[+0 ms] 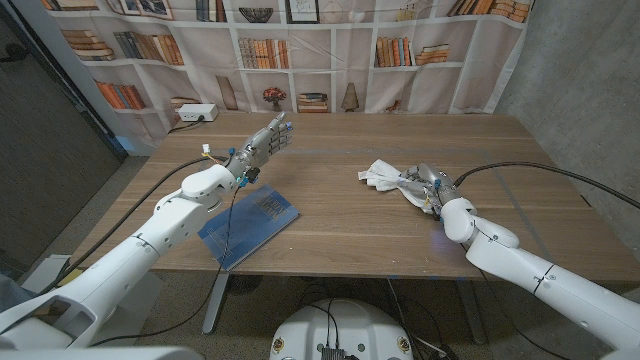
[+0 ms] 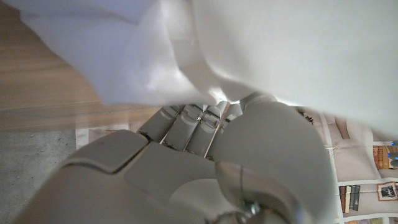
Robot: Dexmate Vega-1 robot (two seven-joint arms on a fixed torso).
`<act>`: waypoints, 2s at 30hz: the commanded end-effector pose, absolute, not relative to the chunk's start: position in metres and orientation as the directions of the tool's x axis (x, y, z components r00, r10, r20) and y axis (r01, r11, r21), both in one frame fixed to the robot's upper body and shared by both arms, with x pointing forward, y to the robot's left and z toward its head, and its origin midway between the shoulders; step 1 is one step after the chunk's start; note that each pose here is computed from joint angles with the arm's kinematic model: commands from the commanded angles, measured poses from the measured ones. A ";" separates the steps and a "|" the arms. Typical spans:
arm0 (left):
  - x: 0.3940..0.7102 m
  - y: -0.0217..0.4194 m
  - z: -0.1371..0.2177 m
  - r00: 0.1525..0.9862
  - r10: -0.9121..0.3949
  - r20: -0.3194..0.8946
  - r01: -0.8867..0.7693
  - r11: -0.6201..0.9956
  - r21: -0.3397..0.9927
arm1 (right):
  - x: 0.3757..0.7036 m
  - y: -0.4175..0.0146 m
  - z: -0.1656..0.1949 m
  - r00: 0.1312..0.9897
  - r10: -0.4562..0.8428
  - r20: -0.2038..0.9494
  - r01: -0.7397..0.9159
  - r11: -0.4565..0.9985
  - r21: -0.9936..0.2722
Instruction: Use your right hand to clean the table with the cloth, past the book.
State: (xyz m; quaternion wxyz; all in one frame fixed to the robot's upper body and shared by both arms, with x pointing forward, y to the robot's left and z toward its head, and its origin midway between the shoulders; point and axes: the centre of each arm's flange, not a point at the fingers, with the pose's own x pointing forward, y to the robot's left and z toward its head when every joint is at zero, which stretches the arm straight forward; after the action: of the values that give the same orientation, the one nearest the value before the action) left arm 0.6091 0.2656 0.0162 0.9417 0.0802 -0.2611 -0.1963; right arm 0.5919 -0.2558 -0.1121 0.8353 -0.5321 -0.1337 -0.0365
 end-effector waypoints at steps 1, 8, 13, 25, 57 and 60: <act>0.611 0.259 0.019 0.781 -0.424 0.458 0.335 0.904 0.264 | 0.544 -0.235 -0.138 0.957 0.131 0.258 0.176 0.444 -0.878; 0.612 0.255 0.022 0.778 -0.432 0.457 0.338 0.900 0.274 | 0.522 -0.229 -0.152 0.958 0.118 0.263 0.188 0.436 -0.880; 0.612 0.253 0.023 0.774 -0.436 0.460 0.342 0.898 0.276 | 0.516 -0.227 -0.155 0.955 0.106 0.277 0.216 0.394 -0.893; 0.606 0.255 0.020 0.777 -0.423 0.466 0.331 0.905 0.269 | 0.546 -0.236 -0.139 0.939 0.114 0.324 0.267 0.349 -0.898; 0.600 0.267 0.018 0.794 -0.393 0.464 0.305 0.918 0.255 | 0.614 -0.275 -0.088 0.927 0.021 0.374 0.346 0.334 -0.877; 0.601 0.266 0.018 0.793 -0.394 0.464 0.306 0.917 0.255 | 0.603 -0.270 -0.095 0.928 0.035 0.370 0.334 0.357 -0.872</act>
State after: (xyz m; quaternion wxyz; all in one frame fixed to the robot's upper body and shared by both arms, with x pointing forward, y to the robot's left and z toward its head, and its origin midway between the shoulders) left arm 0.5975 0.2673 0.0163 0.9432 0.0840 -0.2644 -0.1829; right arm 0.6149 -0.2750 -0.0919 0.7956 -0.5764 -0.1563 -0.1015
